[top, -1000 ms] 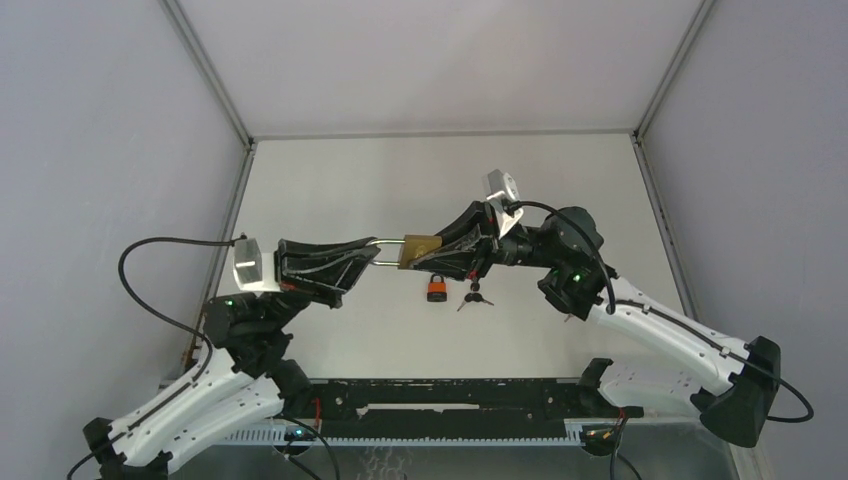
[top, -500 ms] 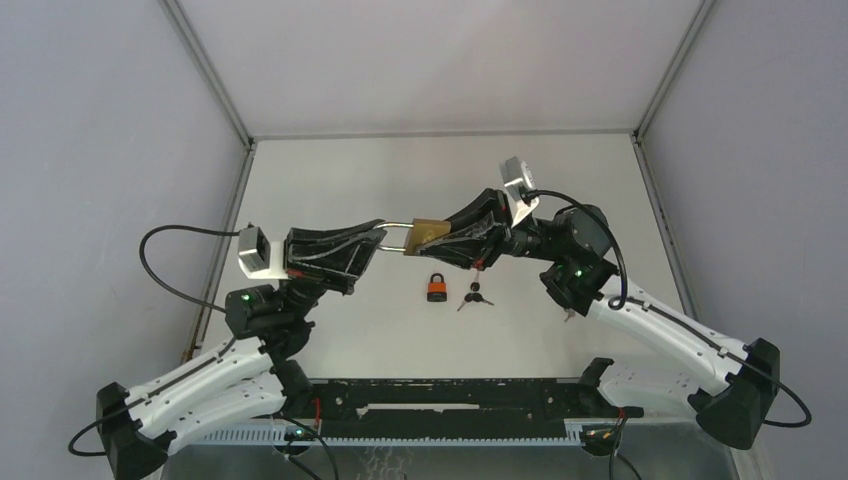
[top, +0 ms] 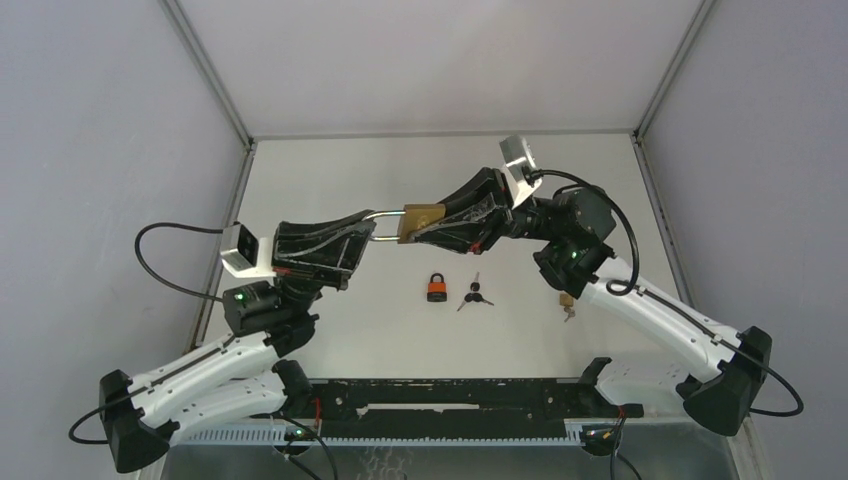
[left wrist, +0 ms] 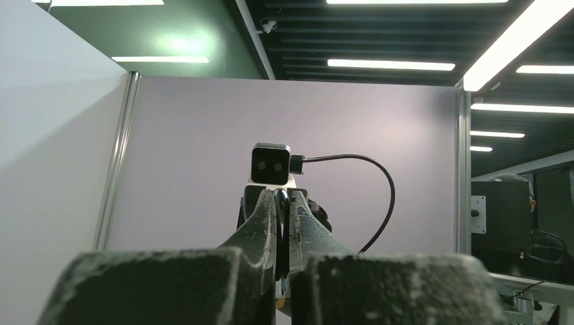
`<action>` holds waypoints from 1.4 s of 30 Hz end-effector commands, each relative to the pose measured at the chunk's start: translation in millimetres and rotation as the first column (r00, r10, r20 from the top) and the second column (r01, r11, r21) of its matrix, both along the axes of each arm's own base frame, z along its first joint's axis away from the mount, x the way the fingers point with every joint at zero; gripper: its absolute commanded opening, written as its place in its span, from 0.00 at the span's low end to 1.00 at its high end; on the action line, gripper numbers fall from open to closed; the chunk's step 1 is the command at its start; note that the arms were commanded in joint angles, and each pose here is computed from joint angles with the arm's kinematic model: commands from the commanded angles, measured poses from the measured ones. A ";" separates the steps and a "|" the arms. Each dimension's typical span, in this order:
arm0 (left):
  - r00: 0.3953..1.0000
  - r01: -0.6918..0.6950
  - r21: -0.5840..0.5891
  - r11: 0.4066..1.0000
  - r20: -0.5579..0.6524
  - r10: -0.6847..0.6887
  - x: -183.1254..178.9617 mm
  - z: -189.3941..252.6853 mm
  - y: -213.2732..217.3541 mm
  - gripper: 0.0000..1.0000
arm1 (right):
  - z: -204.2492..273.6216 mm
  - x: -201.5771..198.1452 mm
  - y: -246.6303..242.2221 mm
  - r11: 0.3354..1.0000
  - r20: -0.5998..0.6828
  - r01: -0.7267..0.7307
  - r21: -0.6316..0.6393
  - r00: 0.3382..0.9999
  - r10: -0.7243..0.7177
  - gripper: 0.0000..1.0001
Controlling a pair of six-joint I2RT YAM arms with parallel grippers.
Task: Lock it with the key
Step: Lock the lock.
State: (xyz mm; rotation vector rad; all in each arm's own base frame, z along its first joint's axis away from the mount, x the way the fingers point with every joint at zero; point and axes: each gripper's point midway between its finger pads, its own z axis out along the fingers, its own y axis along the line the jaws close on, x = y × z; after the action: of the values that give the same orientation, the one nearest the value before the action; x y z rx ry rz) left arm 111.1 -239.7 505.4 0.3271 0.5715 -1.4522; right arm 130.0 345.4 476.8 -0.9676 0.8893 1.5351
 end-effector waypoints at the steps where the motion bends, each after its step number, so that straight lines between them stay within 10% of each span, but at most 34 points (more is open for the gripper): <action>1: 0.830 0.522 0.618 0.589 -0.526 -0.184 -22.1 -245.2 -118.9 0.00 | 6.5 47.4 37.6 0.982 -0.052 0.184 0.034 0.982 -0.182 0.00; 20: 0.952 0.307 0.878 0.366 -0.280 -0.126 -21.0 -272.2 -69.3 0.00 | -67.2 42.2 10.2 0.890 0.163 0.344 -0.299 0.938 -0.307 0.00; 34: 0.965 0.259 0.876 0.407 -0.222 -0.137 -23.8 -251.5 -63.1 0.00 | -75.3 54.6 -8.7 0.867 0.119 0.383 -0.319 0.924 -0.364 0.00; 42: 0.968 0.248 0.752 0.611 -0.176 -0.177 -30.4 -206.0 -84.2 0.00 | -67.4 66.6 13.9 0.901 0.002 0.361 -0.241 0.928 -0.372 0.00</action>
State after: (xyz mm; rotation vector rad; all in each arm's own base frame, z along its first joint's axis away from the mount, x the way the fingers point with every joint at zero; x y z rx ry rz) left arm 191.8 -265.2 324.4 0.6564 1.3524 -0.8707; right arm 175.0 313.5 319.8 -1.0503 1.6035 1.0423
